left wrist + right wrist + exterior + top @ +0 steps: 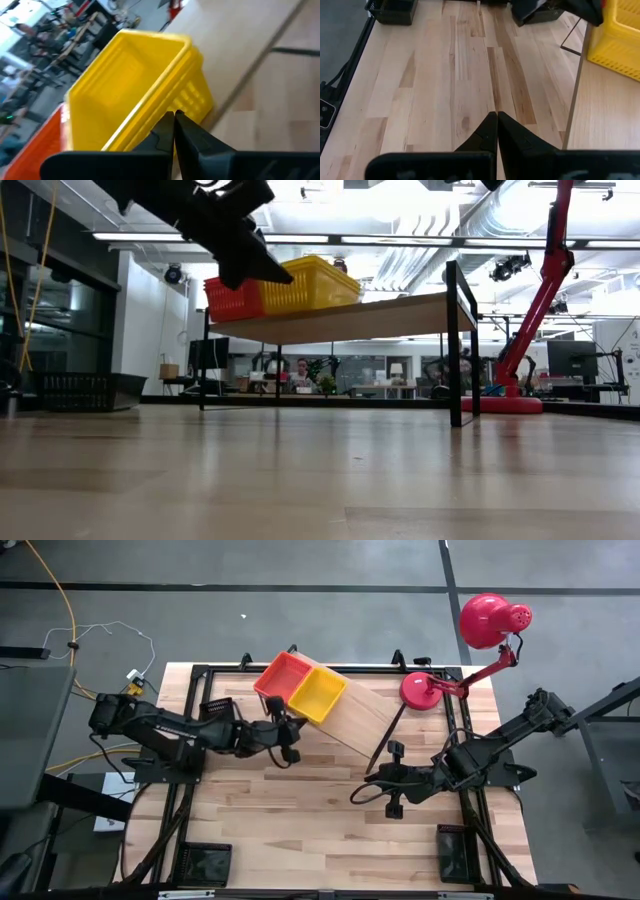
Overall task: Stack baskets on shelf by color
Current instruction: Stack the yellow bin on top of the yellow bin on the shelf, then put the bottom right black bin on the shelf
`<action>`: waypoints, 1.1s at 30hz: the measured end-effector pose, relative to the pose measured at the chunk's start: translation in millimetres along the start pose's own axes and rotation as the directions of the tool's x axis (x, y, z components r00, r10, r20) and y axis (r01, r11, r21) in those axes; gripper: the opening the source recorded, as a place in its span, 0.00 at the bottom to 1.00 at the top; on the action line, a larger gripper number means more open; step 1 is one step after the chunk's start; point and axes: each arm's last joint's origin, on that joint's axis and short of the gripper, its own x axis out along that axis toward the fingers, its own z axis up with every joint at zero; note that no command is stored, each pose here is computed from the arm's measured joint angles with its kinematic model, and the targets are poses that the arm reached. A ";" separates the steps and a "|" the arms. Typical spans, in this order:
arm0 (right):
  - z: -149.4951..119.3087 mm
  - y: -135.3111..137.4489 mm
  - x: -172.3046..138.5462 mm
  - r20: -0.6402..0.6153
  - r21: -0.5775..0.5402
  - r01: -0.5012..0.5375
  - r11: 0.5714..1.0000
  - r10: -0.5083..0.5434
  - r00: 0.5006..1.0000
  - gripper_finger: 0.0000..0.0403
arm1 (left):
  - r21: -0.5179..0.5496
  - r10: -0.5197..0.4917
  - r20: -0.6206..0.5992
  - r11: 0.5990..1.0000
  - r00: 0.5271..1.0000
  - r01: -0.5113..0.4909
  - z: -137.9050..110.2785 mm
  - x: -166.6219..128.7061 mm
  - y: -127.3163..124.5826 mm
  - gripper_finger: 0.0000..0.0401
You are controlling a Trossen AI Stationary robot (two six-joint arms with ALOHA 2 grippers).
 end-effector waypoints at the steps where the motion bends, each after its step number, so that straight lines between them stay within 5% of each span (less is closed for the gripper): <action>1: 0.0 0.0 0.0 0.000 0.000 0.000 1.000 0.000 1.000 0.00 | 0.006 0.012 -0.007 1.000 1.000 -0.012 -0.5 0.6 1.0 0.00; 10: 0.0 0.0 0.0 0.001 0.008 0.001 1.000 -0.001 1.000 0.00 | 0.038 0.023 -0.014 0.999 1.000 -0.022 1.8 -8.8 -2.4 0.00; 15: 0.1 -0.2 0.0 0.002 0.008 0.007 1.000 -0.007 1.000 0.00 | 0.015 -0.122 0.120 0.993 0.985 0.121 17.6 -47.0 -11.6 0.00; 20: 0.2 -0.2 0.0 0.003 0.008 0.008 1.000 -0.008 1.000 0.00 | 0.017 -0.473 0.277 0.873 0.836 0.488 25.1 -99.7 -19.5 0.00; 23: 0.7 0.0 0.0 0.008 0.011 0.006 1.000 -0.006 1.000 0.00 | 0.031 -0.561 0.307 0.813 0.769 0.581 23.8 -127.3 -21.3 0.00; 33: 0.7 0.0 0.0 0.008 0.010 0.004 1.000 -0.004 1.000 0.00 | -0.046 -0.474 0.414 0.842 0.777 0.538 -6.9 -162.0 -12.5 0.00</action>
